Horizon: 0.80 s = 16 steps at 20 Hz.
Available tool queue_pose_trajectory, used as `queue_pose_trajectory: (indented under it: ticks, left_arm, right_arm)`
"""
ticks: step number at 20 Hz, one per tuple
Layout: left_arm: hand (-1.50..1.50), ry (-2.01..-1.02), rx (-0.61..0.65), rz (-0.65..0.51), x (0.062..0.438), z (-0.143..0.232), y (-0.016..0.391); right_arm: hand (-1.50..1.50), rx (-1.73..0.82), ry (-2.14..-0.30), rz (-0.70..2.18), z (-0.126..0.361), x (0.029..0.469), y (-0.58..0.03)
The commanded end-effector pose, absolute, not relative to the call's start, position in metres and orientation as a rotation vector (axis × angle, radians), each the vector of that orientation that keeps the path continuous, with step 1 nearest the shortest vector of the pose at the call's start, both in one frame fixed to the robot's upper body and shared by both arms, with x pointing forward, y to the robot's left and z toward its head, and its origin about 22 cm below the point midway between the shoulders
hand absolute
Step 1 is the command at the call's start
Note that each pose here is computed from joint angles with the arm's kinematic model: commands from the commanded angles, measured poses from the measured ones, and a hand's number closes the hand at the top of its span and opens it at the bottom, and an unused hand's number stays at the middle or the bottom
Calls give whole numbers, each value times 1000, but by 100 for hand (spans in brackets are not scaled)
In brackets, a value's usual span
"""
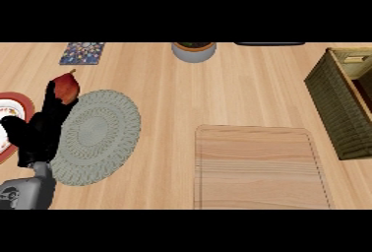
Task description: Pick the squash from the cutting board and place it in the basket
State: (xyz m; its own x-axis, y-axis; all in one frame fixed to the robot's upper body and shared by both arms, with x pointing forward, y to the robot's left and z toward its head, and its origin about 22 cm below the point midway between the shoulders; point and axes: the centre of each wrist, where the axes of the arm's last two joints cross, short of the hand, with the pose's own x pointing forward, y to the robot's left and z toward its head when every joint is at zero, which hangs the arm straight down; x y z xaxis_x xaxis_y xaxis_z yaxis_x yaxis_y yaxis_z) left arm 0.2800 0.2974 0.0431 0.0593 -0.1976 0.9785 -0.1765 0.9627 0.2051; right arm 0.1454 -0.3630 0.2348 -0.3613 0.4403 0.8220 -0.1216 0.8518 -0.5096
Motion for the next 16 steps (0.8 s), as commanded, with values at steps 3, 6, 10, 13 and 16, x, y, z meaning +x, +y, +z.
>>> queue_pose_trajectory:
  ticks: [3, 6, 10, 13, 16]
  left_arm:
    - [0, -1523, 259, -57, 293, 57, 288]
    - [0, -1524, 266, -43, 292, 49, 274]
    - [0, -1536, 260, -44, 301, 54, 300]
    - [0, -1543, 255, -66, 304, 49, 276]
    - [0, -1518, 253, -66, 300, 49, 284]
  right_arm:
    - [150, -356, -1821, 559, 280, 183, -378]
    - [150, -357, -1811, 593, 283, 192, -374]
    - [150, -462, -1745, 640, 269, 208, -375]
    - [150, -469, -1691, 622, 243, 222, -392]
    - [150, -492, -1674, 613, 240, 237, -394]
